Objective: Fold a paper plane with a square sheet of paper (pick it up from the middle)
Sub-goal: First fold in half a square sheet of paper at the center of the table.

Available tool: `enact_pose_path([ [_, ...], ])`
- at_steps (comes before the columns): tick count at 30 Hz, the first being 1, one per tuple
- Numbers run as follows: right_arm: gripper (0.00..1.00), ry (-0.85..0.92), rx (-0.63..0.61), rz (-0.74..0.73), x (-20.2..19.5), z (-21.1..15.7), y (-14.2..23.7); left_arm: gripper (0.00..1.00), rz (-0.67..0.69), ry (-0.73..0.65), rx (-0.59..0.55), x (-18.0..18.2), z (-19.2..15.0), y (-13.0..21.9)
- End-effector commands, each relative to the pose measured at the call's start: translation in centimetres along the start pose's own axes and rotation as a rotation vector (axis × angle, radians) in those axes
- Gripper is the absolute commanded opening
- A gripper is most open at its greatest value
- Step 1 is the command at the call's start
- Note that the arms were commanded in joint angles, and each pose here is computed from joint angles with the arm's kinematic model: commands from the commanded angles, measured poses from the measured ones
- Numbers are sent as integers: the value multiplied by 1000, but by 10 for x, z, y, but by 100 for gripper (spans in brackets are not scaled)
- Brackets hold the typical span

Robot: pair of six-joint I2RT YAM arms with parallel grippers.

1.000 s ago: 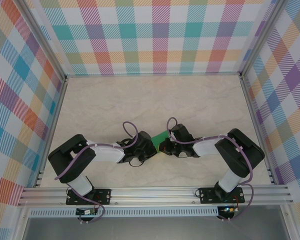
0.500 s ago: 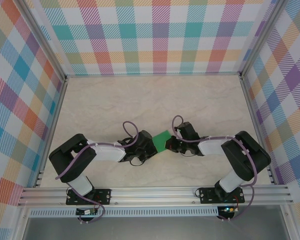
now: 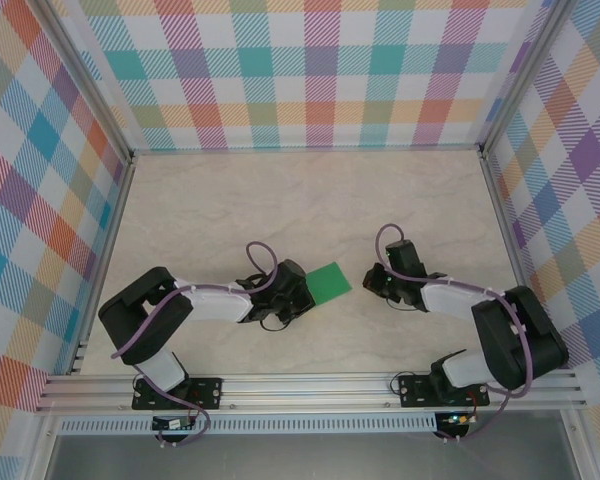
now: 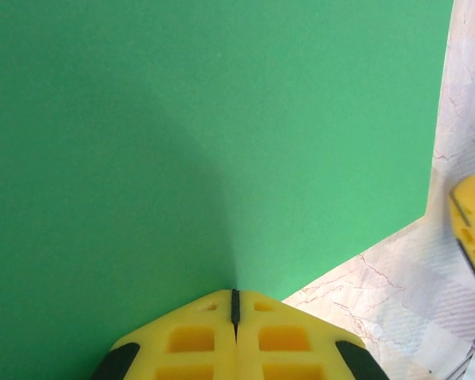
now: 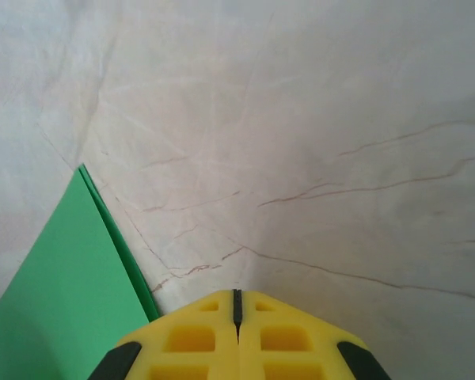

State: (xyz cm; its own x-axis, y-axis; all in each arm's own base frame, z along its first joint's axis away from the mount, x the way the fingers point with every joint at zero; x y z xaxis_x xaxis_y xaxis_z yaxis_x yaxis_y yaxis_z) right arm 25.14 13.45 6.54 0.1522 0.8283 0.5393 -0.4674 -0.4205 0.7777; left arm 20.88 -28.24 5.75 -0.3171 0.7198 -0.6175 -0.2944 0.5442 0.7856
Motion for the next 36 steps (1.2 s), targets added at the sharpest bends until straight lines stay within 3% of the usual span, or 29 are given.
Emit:
enact_pose_path([
  [1,2,52,-30,32,16,11,21,0,230,-66,24,46,-3,-5],
  [12,1,88,53,213,70,5,40,0,254,-377,120,43,14,-14],
  [27,0,48,206,322,104,-25,-10,0,235,-369,108,41,22,-8],
  [36,0,48,255,280,98,-33,-35,0,238,-371,89,41,26,-3],
])
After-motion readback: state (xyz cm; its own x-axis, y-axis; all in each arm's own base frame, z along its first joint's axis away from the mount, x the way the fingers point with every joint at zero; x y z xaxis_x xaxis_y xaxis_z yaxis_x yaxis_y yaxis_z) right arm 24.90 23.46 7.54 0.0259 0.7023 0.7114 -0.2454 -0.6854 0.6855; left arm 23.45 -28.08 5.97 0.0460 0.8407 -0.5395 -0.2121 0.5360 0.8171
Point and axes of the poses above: each hand's point on the last joint's axis, 136 mm out from that joint toward the fingers, its own y axis back along the fingers, its own x axis along the line the jaws close on, z = x × y, the point moved 5 cm from there along y, back along the fingers, and after that the axes turned 3 degrees about y, right-handed, at the moved point
